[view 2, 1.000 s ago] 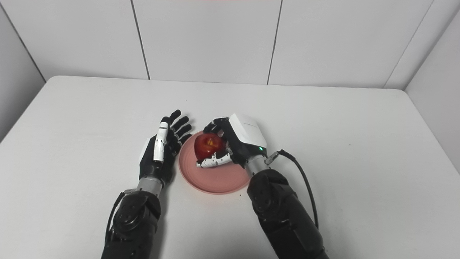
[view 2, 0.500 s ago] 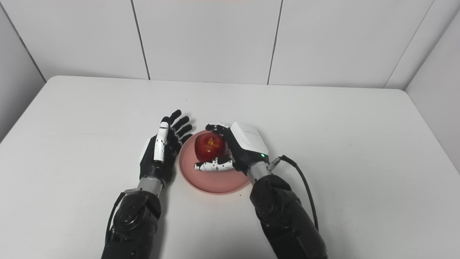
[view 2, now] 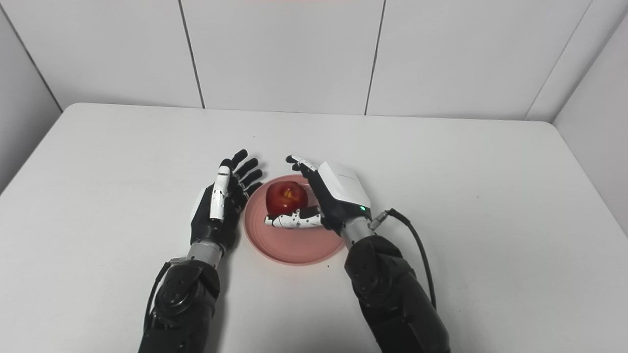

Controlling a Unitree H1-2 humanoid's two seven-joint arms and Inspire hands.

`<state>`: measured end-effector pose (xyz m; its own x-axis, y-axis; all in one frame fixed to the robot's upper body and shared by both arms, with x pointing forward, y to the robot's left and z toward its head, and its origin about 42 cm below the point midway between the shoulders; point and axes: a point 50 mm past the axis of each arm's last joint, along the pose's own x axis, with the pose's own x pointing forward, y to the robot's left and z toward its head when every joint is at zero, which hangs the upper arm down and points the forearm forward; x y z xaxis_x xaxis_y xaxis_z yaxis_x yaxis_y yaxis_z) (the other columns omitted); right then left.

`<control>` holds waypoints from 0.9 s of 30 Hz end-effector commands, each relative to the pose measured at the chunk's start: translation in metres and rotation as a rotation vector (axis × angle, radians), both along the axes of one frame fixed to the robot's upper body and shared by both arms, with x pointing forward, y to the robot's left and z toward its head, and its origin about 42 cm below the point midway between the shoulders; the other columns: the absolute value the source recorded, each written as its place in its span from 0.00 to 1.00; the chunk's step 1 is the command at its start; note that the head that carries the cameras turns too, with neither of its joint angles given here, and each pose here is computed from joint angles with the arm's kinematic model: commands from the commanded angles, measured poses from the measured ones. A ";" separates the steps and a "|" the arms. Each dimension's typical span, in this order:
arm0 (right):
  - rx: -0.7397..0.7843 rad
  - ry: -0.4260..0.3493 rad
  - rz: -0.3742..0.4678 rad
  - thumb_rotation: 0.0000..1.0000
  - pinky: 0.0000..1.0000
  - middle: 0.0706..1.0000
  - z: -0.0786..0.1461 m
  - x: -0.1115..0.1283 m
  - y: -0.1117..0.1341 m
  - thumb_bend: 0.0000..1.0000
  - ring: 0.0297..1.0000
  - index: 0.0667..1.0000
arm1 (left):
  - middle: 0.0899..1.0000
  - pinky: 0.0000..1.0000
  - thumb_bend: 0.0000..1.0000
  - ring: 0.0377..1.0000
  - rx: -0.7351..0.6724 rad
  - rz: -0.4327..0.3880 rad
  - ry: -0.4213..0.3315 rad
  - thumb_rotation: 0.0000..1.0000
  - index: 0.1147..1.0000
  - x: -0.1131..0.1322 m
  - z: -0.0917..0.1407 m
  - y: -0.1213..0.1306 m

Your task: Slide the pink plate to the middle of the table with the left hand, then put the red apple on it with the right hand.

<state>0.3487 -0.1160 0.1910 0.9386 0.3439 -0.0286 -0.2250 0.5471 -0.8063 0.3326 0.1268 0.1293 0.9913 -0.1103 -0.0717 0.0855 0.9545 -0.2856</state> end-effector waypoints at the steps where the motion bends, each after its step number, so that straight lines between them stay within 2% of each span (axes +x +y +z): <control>1: 0.025 -0.103 -0.005 0.52 0.74 0.84 0.027 0.005 0.002 1.00 0.82 0.87 | 0.86 0.86 0.40 0.86 0.001 -0.001 0.030 1.00 0.86 0.001 -0.002 -0.001; 10: 0.075 -0.145 -0.003 0.58 0.75 0.86 0.045 0.001 -0.007 1.00 0.84 0.90 | 0.86 0.84 0.40 0.86 -0.020 0.007 0.037 1.00 0.86 0.001 -0.002 -0.002; 14: 0.105 -0.132 -0.001 0.62 0.79 0.90 0.052 -0.003 -0.011 1.00 0.88 0.93 | 0.86 0.84 0.40 0.87 -0.025 0.007 0.034 1.00 0.86 0.001 -0.002 -0.002; 16: 0.112 -0.152 -0.007 0.66 0.80 0.91 0.056 -0.004 -0.015 1.00 0.88 0.94 | 0.86 0.84 0.40 0.86 -0.029 0.008 0.035 1.00 0.85 0.001 -0.002 -0.003; 21: 0.149 -0.190 -0.048 0.68 0.80 0.91 0.064 -0.006 -0.028 1.00 0.88 0.94 | 0.84 0.83 0.40 0.85 -0.030 0.015 0.033 1.00 0.83 0.002 -0.003 -0.003; 27: 0.202 -0.213 -0.121 0.75 0.78 0.92 0.066 -0.008 -0.052 1.00 0.87 0.95 | 0.86 0.85 0.41 0.85 -0.002 0.006 0.030 1.00 0.86 0.003 -0.005 0.000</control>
<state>0.3416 -0.1648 0.2388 0.9647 0.2202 0.1442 -0.0526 0.6981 -0.7141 0.3337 0.1276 0.1289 0.9917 -0.1063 -0.0721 0.0808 0.9526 -0.2932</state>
